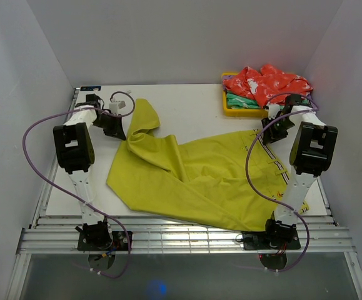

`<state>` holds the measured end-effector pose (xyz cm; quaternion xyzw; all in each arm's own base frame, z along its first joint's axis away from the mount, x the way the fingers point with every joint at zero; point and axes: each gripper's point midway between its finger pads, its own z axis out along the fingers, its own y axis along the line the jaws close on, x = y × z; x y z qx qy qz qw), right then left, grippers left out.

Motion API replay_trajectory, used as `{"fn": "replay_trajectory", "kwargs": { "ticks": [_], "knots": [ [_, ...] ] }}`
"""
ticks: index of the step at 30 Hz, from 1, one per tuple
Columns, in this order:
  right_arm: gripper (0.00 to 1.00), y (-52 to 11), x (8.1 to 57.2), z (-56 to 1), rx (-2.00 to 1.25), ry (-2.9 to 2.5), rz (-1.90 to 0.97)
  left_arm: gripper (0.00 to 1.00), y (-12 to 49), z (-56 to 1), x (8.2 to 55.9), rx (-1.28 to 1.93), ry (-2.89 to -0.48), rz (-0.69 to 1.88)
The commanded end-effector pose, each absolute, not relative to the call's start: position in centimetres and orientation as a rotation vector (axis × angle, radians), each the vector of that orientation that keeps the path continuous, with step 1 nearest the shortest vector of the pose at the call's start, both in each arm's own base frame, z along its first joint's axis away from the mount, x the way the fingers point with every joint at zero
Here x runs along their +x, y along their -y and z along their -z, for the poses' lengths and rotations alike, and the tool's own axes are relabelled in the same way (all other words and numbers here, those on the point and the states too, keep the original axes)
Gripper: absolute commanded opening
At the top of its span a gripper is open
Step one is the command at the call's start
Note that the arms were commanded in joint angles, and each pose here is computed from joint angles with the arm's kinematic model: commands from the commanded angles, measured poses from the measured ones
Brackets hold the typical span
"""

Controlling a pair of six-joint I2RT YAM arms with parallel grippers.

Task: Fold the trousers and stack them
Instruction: Flatten the trousers out

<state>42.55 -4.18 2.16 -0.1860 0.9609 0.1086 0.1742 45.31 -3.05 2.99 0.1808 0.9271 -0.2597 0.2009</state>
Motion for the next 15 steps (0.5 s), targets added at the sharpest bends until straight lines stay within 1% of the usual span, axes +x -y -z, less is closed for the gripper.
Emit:
{"fn": "replay_trajectory", "kwargs": {
  "ticks": [1,2,3,4,5,10,15],
  "knots": [
    [0.42,2.3,41.1,-1.3,-0.483,-2.773,-0.511,0.12,3.9,-5.3,44.9,0.536,-2.546,0.758],
    [0.36,1.8,41.1,-1.6,-0.485,-2.756,-0.557,0.1,3.8,-5.4,45.0,0.531,-2.544,0.761],
    [0.3,1.7,41.1,-1.8,-0.487,-2.75,-0.561,0.03,4.0,-5.5,44.9,0.531,-2.544,0.769],
    [0.21,1.7,41.2,-1.9,-0.486,-2.745,-0.562,0.0,3.9,-5.8,45.3,0.534,-2.534,0.764],
    [0.08,1.7,41.3,-2.0,-0.481,-2.741,-0.566,0.0,3.8,-5.9,45.5,0.534,-2.53,0.759],
    [0.08,4.3,42.6,-4.2,-0.435,-2.699,-0.447,0.0,2.7,-9.1,48.3,0.549,-2.447,0.658],
    [0.08,10.0,44.0,-7.0,-0.318,-2.639,-0.261,0.0,1.3,-16.1,52.0,0.581,-2.255,0.508]
  ]
}}
